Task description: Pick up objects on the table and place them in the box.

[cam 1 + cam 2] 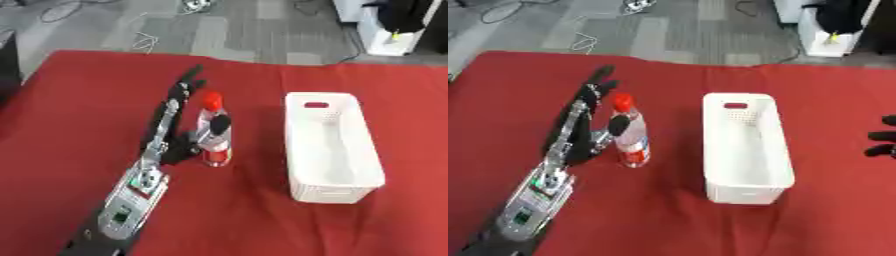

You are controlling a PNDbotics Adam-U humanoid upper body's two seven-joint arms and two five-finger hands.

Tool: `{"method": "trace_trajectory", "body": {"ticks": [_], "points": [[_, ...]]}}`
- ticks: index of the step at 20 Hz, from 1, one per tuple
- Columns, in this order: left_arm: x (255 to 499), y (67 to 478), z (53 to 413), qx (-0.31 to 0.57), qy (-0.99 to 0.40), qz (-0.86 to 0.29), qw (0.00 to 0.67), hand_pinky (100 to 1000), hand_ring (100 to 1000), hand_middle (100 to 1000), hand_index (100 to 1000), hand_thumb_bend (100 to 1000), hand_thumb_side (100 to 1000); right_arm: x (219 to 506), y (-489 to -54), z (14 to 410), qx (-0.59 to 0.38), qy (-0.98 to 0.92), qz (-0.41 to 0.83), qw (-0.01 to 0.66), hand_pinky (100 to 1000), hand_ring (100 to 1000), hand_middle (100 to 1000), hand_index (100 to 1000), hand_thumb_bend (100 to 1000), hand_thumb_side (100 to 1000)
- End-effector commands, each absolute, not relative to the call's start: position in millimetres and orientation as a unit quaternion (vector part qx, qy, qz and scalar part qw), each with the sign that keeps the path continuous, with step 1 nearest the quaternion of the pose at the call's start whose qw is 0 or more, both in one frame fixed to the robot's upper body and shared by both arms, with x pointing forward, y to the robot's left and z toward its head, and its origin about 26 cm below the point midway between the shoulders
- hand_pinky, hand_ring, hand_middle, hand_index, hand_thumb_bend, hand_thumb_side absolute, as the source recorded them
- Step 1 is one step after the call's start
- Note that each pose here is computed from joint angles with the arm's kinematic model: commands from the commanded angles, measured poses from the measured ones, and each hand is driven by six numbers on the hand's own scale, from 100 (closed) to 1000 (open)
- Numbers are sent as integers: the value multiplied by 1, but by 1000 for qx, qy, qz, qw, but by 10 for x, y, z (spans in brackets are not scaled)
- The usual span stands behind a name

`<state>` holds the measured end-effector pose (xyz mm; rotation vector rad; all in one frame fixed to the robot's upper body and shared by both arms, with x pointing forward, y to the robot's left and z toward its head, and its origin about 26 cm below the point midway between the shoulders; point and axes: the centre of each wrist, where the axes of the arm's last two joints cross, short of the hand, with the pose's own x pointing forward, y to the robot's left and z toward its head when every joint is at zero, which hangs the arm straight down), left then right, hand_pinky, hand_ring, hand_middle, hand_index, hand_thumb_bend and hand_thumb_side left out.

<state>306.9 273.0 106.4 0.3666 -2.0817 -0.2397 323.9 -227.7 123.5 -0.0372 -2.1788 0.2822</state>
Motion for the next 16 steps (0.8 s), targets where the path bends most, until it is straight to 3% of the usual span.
{"method": "trace_trajectory", "body": {"ticks": [1, 2, 16], "points": [[3111, 2771, 1116, 131, -856, -100, 490, 980, 927, 956, 988, 698, 745, 3237, -2267, 1289, -12, -888, 117, 445, 488, 598, 670, 717, 100, 803], [3121, 2774, 1103, 125, -854, -100, 494, 980, 927, 955, 988, 710, 778, 3237, -2265, 1290, -11, -888, 117, 445, 488, 598, 670, 717, 100, 809], [3195, 2743, 908, 126, -836, -166, 508, 975, 926, 960, 992, 728, 719, 3237, -2260, 1317, -9, -890, 118, 441, 488, 597, 671, 717, 100, 805]]}}
